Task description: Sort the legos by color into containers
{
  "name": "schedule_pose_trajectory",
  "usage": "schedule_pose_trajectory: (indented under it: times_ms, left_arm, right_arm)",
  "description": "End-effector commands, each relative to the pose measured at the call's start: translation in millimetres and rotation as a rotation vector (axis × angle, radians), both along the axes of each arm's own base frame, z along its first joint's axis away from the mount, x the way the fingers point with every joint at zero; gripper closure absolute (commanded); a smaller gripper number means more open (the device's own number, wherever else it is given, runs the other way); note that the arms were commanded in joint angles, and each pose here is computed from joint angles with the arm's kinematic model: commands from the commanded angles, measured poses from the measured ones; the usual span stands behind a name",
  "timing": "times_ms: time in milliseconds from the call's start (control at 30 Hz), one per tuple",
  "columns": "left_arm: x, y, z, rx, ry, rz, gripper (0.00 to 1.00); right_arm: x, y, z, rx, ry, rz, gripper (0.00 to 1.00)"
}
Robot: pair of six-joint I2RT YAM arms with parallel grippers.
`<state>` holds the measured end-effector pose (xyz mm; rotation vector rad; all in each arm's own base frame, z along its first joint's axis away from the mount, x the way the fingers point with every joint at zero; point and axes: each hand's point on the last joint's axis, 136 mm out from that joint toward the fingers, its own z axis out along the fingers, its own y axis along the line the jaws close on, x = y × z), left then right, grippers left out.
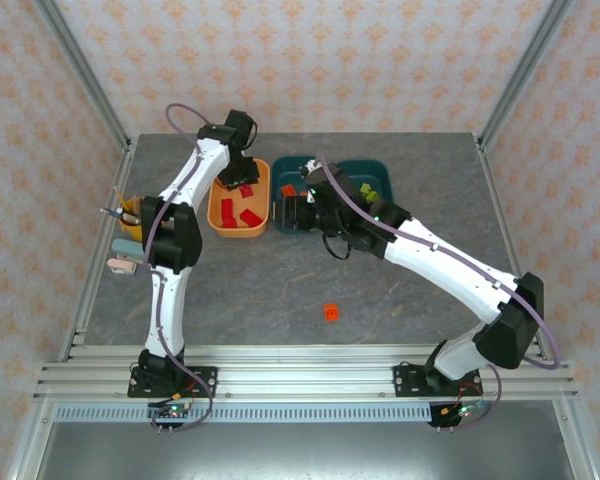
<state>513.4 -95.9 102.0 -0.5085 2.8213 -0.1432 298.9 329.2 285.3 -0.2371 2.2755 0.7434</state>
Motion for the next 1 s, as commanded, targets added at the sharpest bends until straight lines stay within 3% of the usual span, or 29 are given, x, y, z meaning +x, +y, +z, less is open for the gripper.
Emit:
schedule_pose_trajectory:
  times_ms: [0, 400, 600, 767, 967]
  left_arm:
    - [15.0, 5.5, -7.3, -0.027, -0.018, -0.009, 0.66]
    - [17.7, 8.3, -47.5, 0.001, 0.049, 0.008, 0.61]
    - [13.8, 5.1, -46.4, -0.013, 0.06, -0.01, 0.46]
    - [13.4, 9.1, -22.8, 0.008, 0.023, -0.01, 0.37]
    - [0.4, -3.3, 54.2, 0.034, -0.109, -0.041, 0.27]
  right_arm:
    - [-0.7, -4.3, -3.2, -0.003, -0.014, 0.004, 0.36]
    - [11.3, -22.1, -26.5, 0.039, 0.076, -0.11, 0.32]
    - [11.0, -36.4, -60.0, -0.003, 0.23, -0.135, 0.3]
    - [1.2, -42.9, -66.9, -0.068, 0.257, -0.102, 0.3]
    - [-34.4, -70.3, -84.3, -0.2, 0.293, -0.067, 0.3]
